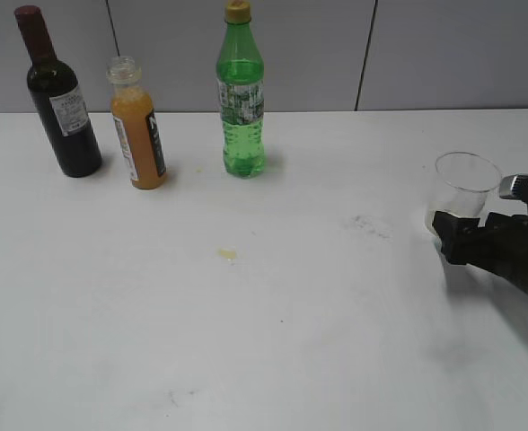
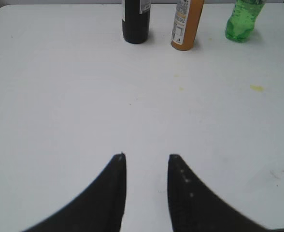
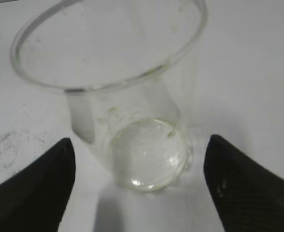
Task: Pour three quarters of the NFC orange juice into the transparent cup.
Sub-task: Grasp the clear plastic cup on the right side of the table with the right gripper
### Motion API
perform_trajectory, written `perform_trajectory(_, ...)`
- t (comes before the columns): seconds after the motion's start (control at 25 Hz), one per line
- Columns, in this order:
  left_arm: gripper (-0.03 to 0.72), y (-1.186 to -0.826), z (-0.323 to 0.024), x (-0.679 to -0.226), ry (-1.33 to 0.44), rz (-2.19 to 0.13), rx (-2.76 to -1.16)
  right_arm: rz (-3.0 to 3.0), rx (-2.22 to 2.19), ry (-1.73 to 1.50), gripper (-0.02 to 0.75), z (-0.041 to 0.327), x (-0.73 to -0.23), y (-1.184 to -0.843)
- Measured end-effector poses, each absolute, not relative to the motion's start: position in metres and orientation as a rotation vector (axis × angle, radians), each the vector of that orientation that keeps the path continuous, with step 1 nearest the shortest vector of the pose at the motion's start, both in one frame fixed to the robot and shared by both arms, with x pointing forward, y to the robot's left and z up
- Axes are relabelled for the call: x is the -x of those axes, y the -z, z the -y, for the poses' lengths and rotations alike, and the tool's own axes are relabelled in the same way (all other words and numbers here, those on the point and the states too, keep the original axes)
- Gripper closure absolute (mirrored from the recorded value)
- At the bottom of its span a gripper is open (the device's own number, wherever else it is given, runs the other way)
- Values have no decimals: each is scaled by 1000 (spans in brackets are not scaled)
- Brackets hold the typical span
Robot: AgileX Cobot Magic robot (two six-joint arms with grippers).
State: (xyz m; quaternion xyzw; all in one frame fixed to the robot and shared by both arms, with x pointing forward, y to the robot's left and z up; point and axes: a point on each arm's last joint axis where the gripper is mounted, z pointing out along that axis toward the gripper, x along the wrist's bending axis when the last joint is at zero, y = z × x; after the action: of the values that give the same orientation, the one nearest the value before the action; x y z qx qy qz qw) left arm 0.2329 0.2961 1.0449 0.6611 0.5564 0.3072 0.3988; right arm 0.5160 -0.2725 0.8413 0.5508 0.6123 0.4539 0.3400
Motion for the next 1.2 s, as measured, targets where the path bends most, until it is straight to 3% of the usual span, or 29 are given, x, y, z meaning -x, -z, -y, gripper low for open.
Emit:
perform_trajectory(0.8,449,-1045,-296,-233,-778,-1408,-1673,-1624,-1342,-1252,107,264,-562,-816)
perform_trajectory(1.04,449,-1045,-296,-233,-778,-1408,-1673,-1638,-1332,-1260,195,263,-562,-816)
perform_trajectory(1.2,449,-1045,-296,-233,-778,-1408,-1673,-1648,-1323,-1267,210,262,-561,-816)
